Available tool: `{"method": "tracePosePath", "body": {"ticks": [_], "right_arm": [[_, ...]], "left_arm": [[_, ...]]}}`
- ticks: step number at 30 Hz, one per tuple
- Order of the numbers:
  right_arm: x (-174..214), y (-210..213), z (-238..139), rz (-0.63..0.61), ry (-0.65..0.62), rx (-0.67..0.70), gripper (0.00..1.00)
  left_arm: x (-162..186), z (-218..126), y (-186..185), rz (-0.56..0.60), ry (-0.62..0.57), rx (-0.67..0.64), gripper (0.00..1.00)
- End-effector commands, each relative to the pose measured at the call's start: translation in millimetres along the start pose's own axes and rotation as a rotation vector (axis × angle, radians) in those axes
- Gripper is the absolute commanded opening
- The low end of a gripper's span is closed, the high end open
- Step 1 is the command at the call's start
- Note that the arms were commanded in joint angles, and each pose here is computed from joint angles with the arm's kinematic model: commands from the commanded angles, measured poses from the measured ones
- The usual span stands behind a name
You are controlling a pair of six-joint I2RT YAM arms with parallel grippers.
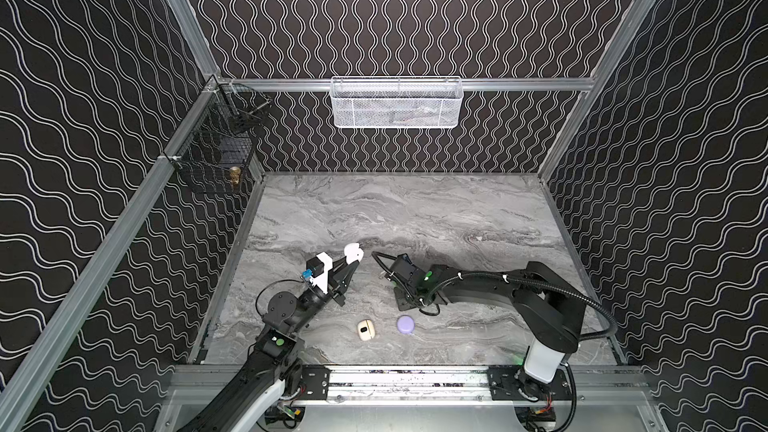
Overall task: Insert the wireless bluetooth earbuds into the charging case
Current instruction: 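Close the right gripper on the second white earbud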
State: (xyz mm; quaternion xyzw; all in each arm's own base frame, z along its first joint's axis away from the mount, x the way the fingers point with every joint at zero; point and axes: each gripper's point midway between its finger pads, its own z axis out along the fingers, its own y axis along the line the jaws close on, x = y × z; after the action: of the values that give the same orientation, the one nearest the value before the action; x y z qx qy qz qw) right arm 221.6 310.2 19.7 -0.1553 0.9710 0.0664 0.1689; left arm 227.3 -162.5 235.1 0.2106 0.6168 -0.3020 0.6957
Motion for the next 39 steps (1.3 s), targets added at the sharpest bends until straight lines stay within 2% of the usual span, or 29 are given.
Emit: {"method": "tracePosePath", "body": {"ticks": [1,11,29,39], "right_arm": [[2.8,-4.7,0.0,0.003,0.007,0.037,0.34],[6.6,-7.2,5.8,-0.003,0.015,0.073,0.34],[9.3,14.8,9.8,-0.012,0.019,0.004,0.27],[8.1,5.9,8.4,-0.018,0.01,0.073,0.28]], "left_arm": [[-10.7,-0.2,-1.6,0.012,-0.038,0.006,0.0],[-11.0,1.0,-2.6,0.014,-0.033,0.013,0.0],[-10.2,-0.4,-0.9,0.015,-0.033,0.002,0.0],[-12.2,0.7,-2.9,0.015,-0.036,0.014,0.0]]}}
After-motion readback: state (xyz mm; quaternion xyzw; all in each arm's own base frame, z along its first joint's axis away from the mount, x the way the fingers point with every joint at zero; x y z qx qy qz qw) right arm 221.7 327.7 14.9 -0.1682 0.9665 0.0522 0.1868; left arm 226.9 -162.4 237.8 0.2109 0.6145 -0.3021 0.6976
